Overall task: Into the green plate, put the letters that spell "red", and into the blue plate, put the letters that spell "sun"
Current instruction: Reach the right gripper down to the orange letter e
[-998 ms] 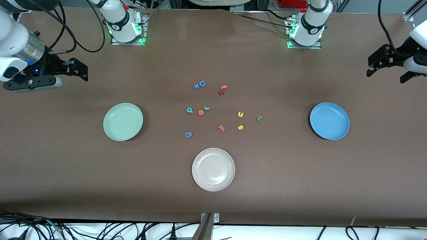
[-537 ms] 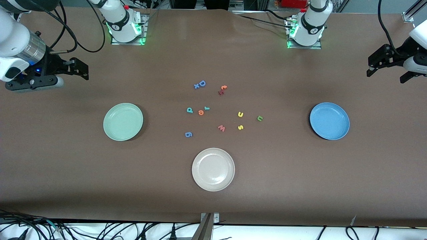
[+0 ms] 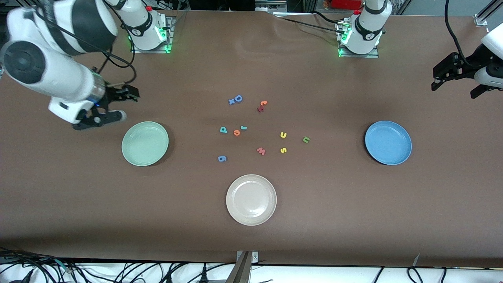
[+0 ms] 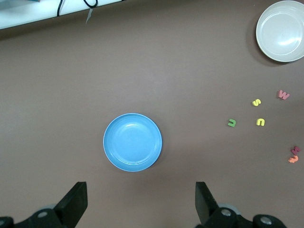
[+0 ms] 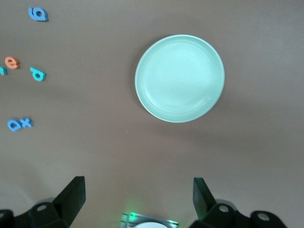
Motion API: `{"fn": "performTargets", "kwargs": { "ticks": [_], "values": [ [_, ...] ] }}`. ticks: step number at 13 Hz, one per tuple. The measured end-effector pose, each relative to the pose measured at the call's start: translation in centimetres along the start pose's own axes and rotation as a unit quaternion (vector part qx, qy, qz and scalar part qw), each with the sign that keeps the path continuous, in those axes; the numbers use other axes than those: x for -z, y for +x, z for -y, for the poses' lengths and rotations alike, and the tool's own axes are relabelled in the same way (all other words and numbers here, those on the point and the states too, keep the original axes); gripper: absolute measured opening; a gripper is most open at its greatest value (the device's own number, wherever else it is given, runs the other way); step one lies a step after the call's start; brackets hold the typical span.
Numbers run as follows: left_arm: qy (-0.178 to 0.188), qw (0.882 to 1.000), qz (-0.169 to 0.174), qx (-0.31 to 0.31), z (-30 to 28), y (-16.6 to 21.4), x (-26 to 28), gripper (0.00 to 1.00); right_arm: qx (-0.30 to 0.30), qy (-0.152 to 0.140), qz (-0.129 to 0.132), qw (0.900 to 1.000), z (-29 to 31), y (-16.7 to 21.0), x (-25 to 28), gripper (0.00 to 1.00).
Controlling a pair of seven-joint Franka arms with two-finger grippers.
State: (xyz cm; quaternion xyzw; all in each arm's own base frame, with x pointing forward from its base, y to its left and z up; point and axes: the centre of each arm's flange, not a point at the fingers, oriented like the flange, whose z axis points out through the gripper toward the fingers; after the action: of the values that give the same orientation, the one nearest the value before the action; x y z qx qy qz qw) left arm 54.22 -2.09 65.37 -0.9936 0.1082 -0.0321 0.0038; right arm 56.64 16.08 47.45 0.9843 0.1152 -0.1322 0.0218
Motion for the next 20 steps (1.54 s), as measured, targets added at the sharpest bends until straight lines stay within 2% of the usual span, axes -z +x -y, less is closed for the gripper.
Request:
{"fn": "performTargets", "kwargs": {
  "ticks": [1, 5, 8, 11, 13, 15, 17, 20],
  "values": [
    [0.000, 1.000, 0.001, 0.000, 0.1, 0.1, -0.2, 1.00, -0.013, -0.003, 0.000, 1.000, 2.3, 0.9, -1.3, 1.00],
    [-0.001, 1.000, 0.004, 0.002, 0.3, 0.2, -0.4, 1.00, -0.107, -0.006, -0.033, 0.994, 13.5, 4.5, -7.3, 1.00],
    [-0.001, 1.000, 0.004, 0.003, 0.3, 0.2, -0.5, 1.00, -0.178, -0.006, -0.038, 0.983, 20.6, 5.4, -12.7, 1.00],
    [-0.001, 1.000, 0.004, 0.003, 0.4, 0.2, -0.5, 1.00, -0.243, 0.002, -0.051, 0.969, 24.7, 5.6, -15.9, 1.00],
    [-0.001, 1.000, 0.004, 0.003, 0.4, 0.2, -0.5, 1.00, -0.284, 0.023, -0.068, 0.956, 25.4, 6.8, -17.5, 1.00],
    [-0.001, 1.000, 0.005, 0.003, 0.4, 0.2, -0.5, 1.00, -0.331, 0.042, -0.079, 0.939, 26.0, 7.9, -19.6, 1.00],
    [-0.001, 1.000, 0.005, 0.004, 0.5, 0.2, -0.5, 1.00, -0.384, 0.057, -0.083, 0.918, 27.3, 8.3, -21.7, 1.00],
    [-0.002, 1.000, 0.008, 0.006, 0.7, 0.3, -1.0, 1.00, -0.429, 0.073, -0.086, 0.896, 28.4, 8.8, -24.3, 1.00]
  ]
}}
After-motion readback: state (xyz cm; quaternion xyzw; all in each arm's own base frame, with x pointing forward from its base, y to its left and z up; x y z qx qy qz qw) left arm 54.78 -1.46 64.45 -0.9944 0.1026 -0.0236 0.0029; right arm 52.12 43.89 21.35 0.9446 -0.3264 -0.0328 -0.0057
